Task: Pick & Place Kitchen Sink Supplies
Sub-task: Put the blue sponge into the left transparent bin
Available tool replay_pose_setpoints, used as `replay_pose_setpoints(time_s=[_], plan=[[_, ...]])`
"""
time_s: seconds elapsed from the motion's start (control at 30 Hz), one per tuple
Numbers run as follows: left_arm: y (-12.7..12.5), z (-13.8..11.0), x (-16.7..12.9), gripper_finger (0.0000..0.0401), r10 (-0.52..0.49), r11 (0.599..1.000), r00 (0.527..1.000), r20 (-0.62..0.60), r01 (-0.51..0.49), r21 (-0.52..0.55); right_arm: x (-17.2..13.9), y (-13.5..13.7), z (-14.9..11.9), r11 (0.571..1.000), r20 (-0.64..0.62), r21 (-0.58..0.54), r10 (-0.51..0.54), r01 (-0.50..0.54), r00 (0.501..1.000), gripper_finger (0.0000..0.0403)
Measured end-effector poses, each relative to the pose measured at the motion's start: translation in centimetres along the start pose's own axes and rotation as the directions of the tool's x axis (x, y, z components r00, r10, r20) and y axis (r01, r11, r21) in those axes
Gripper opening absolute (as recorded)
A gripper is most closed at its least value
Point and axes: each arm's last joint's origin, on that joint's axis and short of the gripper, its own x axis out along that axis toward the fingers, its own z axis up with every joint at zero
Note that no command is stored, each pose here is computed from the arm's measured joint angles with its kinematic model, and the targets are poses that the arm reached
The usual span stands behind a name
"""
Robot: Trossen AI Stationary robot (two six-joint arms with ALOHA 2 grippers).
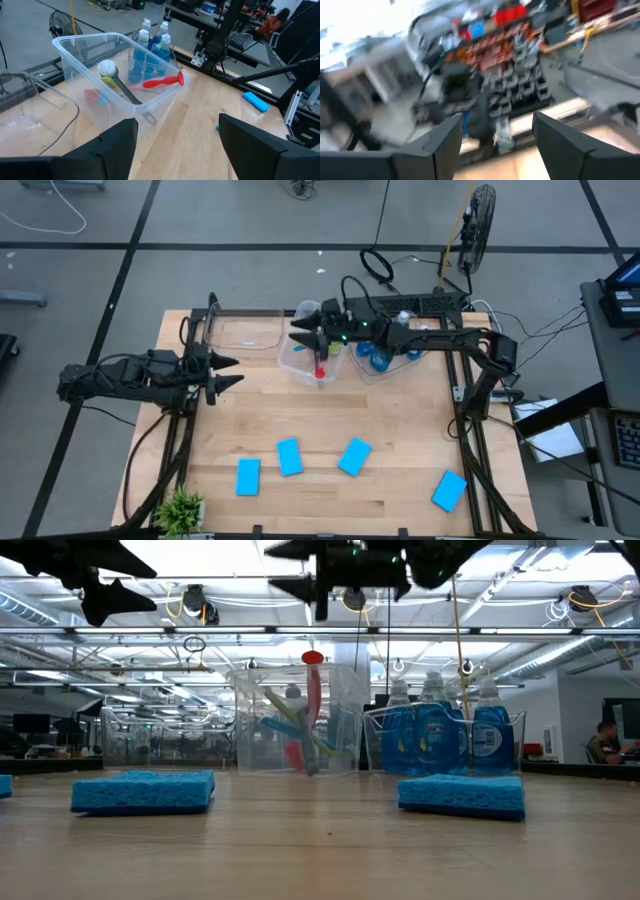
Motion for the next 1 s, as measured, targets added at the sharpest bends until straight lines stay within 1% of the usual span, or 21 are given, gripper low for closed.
replay_pose_setpoints(time_s=[0.1, 0.17, 0.23, 0.3, 0.4, 0.5, 0.53, 0.63, 0.67, 0.77, 0.9, 1.0], plan=[[0.0, 0.0, 0.0, 0.0277, -0.007, 1.0, 1.0, -0.003, 0.007, -0.002, -0.8, 2.8, 0.4, 0.997, -0.088, -0.069, 0.041, -0.047, 0.995, 0.0216], [-0.1, 0.0, 0.0, 0.0281, -0.025, 1.0, 1.0, -0.011, 0.025, -0.003, -1.5, 4.6, 0.4, 0.991, -0.155, -0.122, 0.033, -0.052, 0.987, 0.0208], [-0.2, -0.1, 0.0, 0.0284, -0.055, 0.999, 0.998, -0.023, 0.054, -0.004, -2.8, 6.6, 0.3, 0.989, -0.25, -0.145, -0.014, -0.023, 0.968, 0.0202], [-0.2, -0.1, 0.0, 0.0287, -0.083, 0.997, 0.996, -0.035, 0.083, -0.004, -4.0, 8.4, 0.1, 0.984, -0.314, -0.18, -0.068, 0.011, 0.947, 0.0196], [-0.4, -0.2, 0.0, 0.0291, -0.121, 0.993, 0.991, -0.052, 0.121, -0.006, -6.5, 11.1, 0.0, 0.972, -0.415, -0.219, -0.172, 0.086, 0.893, 0.019], [-0.4, -0.2, 0.0, 0.029, -0.141, 0.99, 0.988, -0.06, 0.141, -0.007, -9.0, 13.4, -0.2, 0.959, -0.473, -0.227, -0.262, 0.171, 0.841, 0.0186], [-0.4, -0.2, 0.0, 0.0289, -0.146, 0.989, 0.987, -0.063, 0.146, -0.007, -9.8, 14.1, -0.3, 0.953, -0.494, -0.225, -0.29, 0.202, 0.82, 0.0185], [-0.4, -0.2, 0.0, 0.0284, -0.151, 0.988, 0.986, -0.065, 0.151, -0.007, -11.8, 16.0, -0.6, 0.94, -0.519, -0.186, -0.343, 0.288, 0.783, 0.0185], [-0.4, -0.2, 0.0, 0.0282, -0.151, 0.988, 0.986, -0.065, 0.151, -0.007, -12.4, 16.5, -0.8, 0.936, -0.539, -0.17, -0.351, 0.309, 0.766, 0.0185], [-0.4, -0.2, 0.0, 0.0277, -0.151, 0.988, 0.986, -0.065, 0.151, -0.007, -13.6, 17.8, -1.7, 0.93, -0.609, -0.089, -0.335, 0.358, 0.719, 0.0185], [-0.4, -0.2, 0.0, 0.0274, -0.151, 0.988, 0.986, -0.065, 0.151, -0.003, -15.0, 18.9, -3.1, 0.904, -0.718, -0.017, -0.309, 0.427, 0.624, 0.0185], [-0.4, -0.2, 0.0, 0.0278, -0.151, 0.988, 0.986, -0.066, 0.152, 0.0, -15.9, 19.4, -4.0, 0.876, -0.808, 0.023, -0.267, 0.481, 0.525, 0.0185]])
